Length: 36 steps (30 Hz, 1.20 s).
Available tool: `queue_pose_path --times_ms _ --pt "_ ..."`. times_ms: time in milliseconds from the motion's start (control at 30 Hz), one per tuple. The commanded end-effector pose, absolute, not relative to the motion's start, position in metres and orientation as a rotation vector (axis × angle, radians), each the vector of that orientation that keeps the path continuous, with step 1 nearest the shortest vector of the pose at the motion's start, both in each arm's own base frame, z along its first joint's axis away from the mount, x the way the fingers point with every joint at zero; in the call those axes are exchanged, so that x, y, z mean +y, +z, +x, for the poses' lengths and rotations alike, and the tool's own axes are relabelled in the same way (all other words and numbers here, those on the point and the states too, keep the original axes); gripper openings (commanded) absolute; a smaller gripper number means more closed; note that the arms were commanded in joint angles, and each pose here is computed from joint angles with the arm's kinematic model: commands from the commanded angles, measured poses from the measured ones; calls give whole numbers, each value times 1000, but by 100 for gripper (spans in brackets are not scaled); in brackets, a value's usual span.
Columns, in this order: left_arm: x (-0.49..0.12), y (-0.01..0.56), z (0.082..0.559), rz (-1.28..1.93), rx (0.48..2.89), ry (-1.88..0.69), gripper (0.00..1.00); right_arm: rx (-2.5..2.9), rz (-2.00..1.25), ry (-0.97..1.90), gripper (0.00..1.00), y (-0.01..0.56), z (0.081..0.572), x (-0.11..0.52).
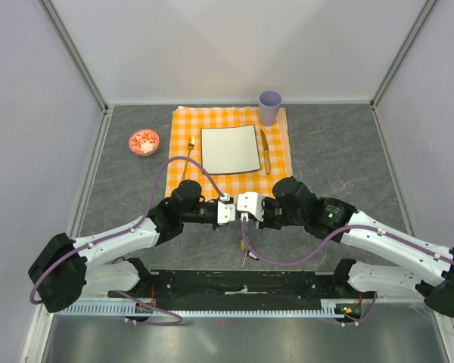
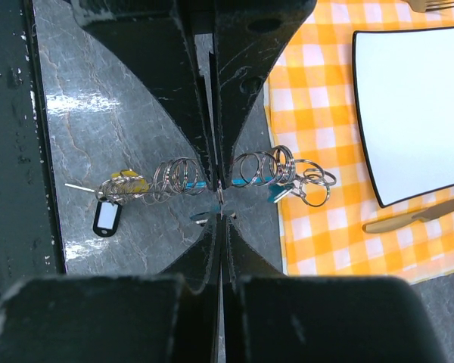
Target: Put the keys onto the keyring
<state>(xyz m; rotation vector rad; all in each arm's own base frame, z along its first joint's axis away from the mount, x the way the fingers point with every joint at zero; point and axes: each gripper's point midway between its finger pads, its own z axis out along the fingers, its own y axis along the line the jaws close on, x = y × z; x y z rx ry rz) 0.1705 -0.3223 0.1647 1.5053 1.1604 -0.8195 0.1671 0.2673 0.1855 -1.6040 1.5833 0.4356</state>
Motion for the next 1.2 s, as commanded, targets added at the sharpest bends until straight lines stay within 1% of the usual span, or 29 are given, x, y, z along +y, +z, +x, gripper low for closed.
queue_pose_path --times_ms 0,667,1167 --pt "-330 200 176 1461 1032 -784 2 1546 -1588 466 0 196 164 271" --pt "-330 199 169 1483 1002 -806 2 1563 -1562 429 0 196 170 269" --pt "-331 201 166 1490 993 -825 2 1557 -1568 457 0 195 168 273"
